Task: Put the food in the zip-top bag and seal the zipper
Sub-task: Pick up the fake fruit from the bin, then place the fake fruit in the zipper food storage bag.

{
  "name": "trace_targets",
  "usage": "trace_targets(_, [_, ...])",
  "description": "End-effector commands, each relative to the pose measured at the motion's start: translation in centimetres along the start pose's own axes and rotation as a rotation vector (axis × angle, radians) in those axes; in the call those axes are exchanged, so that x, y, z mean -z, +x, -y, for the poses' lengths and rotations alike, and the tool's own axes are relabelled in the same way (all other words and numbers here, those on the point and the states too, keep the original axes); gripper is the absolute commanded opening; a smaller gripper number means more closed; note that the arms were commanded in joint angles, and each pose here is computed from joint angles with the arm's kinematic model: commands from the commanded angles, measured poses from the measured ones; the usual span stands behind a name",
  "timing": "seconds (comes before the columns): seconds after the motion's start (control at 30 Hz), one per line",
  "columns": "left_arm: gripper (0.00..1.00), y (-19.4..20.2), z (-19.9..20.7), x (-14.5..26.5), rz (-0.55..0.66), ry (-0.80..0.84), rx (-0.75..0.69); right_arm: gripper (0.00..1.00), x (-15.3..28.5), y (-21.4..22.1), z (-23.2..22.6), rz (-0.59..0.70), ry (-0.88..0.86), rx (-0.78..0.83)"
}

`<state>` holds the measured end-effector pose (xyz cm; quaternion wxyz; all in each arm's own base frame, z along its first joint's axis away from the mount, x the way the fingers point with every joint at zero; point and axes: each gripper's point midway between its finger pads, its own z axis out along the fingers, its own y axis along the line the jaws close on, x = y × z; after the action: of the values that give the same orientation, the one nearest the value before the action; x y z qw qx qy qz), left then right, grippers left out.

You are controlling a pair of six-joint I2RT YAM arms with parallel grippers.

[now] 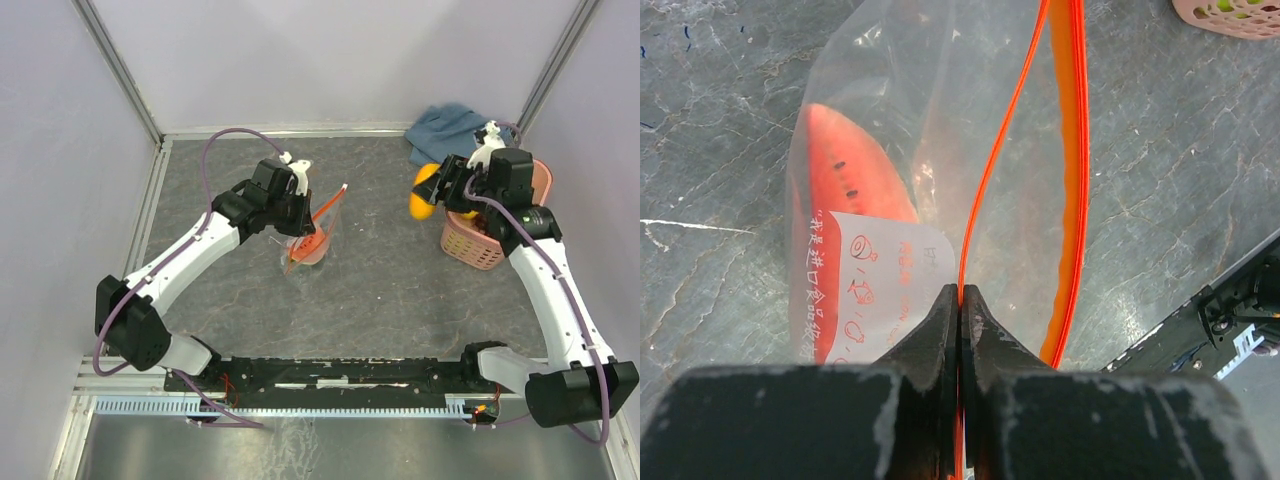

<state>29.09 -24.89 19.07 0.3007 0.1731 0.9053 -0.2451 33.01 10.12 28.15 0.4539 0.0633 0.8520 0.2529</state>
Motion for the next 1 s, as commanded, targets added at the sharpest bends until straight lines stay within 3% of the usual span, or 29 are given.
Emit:
trace_targets(0.0, [0.03, -3.3, 0.5, 2.4, 0.131, 0.001, -0.086, 0.39, 1.0, -1.4, -7.2, 0.085, -0.291, -0.032])
trace_targets(0.27, [0.03, -4.7, 0.4, 4.8, 0.218, -0.037, -0.096, 0.39, 1.3, -1.8, -13.5, 0.202, -0.516, -0.032])
trace_targets(0.63, [0.03, -5.0, 1.1, 5.6, 0.245, -0.006, -0.094, 0.39, -0.1, 2.1, -21.6, 0.230, -0.729, 0.031])
trace_targets(0.77, [0.03, -4.9, 1.3, 5.5, 0.241, 0.006, -0.092, 0.39, -1.7, 4.7, -22.6, 0.205, -0.739, 0.119])
trace_targets(0.97, [0.03, -4.9, 1.7, 5.7, 0.241, 0.028, -0.093, 0.39, -5.0, 7.6, -20.6, 0.211, -0.692, 0.216])
